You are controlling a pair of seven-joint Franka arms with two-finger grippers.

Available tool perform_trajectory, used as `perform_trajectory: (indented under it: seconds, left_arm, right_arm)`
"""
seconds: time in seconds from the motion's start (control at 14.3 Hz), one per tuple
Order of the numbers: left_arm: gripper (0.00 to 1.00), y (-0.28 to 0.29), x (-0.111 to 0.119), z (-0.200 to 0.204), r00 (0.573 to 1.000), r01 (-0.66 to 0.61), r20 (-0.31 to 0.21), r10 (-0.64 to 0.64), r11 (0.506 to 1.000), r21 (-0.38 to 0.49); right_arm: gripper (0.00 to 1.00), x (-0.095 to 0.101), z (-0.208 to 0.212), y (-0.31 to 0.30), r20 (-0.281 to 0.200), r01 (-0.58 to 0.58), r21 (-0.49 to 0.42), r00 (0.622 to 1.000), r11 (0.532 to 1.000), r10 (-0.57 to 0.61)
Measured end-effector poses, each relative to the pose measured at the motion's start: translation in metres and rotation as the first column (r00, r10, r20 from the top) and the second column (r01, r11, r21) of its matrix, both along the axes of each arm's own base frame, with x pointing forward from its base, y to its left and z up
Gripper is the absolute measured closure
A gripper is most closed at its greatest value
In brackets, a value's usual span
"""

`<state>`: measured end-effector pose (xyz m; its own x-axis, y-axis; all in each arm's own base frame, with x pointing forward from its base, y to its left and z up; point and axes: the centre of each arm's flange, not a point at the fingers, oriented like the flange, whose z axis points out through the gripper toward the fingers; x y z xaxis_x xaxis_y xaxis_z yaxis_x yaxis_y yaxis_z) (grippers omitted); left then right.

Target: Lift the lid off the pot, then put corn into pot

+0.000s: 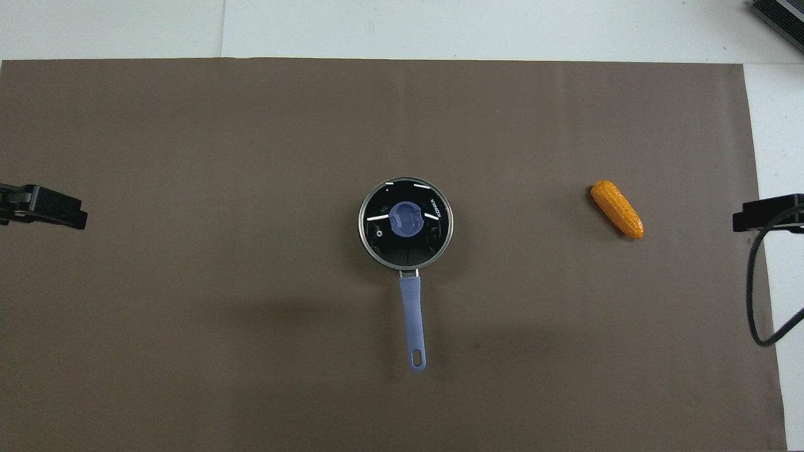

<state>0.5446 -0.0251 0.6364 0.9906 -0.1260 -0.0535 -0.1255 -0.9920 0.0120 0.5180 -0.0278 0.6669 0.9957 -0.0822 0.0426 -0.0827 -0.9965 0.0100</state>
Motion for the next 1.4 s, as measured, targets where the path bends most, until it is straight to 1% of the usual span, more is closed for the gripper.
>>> perform_trajectory:
  seconds: [1.4]
  left_arm:
    - [0.0, -0.0075, 0.0006, -0.0018, 1.0, 0.017, 0.003, -0.017, 1.0, -0.021]
  right_arm:
    - [0.0, 0.0, 0.0, 0.0, 0.0, 0.0, 0.0, 1.0, 1.0, 0.0]
